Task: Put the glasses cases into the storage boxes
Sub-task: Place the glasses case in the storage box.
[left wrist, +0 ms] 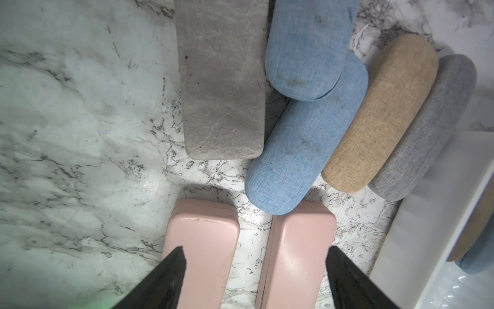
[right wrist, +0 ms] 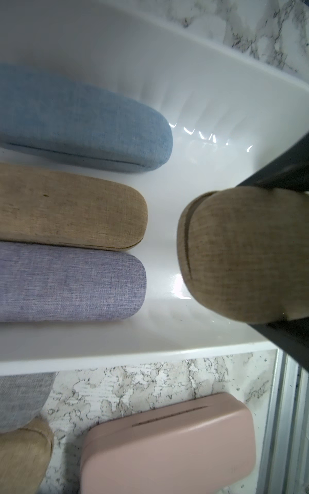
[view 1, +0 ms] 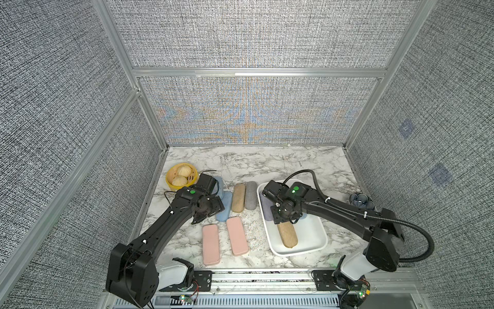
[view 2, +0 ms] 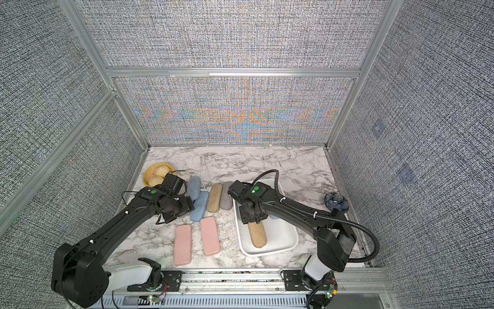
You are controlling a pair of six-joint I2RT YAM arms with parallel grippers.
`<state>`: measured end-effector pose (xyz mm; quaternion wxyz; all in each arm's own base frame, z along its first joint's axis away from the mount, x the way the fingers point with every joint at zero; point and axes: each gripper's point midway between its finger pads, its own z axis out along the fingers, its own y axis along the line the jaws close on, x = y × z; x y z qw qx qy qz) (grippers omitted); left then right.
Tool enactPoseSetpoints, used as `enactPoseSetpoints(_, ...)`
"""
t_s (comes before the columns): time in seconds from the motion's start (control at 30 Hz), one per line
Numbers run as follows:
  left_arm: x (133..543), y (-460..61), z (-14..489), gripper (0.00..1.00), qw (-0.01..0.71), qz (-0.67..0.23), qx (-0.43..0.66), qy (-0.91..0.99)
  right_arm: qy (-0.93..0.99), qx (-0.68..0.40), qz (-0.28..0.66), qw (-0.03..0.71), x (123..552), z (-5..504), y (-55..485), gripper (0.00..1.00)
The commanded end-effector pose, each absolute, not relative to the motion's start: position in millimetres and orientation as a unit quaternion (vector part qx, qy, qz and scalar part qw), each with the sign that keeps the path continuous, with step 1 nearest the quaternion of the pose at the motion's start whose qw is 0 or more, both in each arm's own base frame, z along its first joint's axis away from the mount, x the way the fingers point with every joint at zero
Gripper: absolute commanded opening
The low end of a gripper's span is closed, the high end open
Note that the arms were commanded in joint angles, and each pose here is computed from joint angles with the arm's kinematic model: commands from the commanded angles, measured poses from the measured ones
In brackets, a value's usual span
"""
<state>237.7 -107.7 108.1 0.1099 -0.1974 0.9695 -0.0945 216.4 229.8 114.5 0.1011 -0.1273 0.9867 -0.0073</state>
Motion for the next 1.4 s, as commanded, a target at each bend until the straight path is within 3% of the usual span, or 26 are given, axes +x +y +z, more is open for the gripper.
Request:
enactPoseSetpoints(0.0,238.0,-109.6,105.4,0.83,0.106,-0.098,-0.200,0.969,0.987,-0.125,0.012,0.096,221.2,100.1,244.0,0.36)
enactPoseSetpoints(0.27,236.1,-108.6,97.4,0.83,0.093,-0.088,-0.199,0.972,0.991,-0.127,0.013,0.046,217.2,68.9,250.1,0.35)
enactPoseSetpoints(0.73,237.3,-110.8,91.9,0.83,0.087,-0.088,-0.193,0.973,0.993,-0.115,-0.004,0.017,204.1,59.4,238.0,0.34)
enactPoseSetpoints(1.2,242.2,-114.3,91.5,0.83,0.087,-0.093,-0.189,0.974,0.996,-0.089,-0.017,0.024,230.2,46.1,250.2,0.34)
enactPoseSetpoints(1.37,240.8,-114.3,89.8,0.83,0.084,-0.092,-0.188,0.974,0.996,-0.082,-0.005,0.020,229.6,44.6,255.7,0.48)
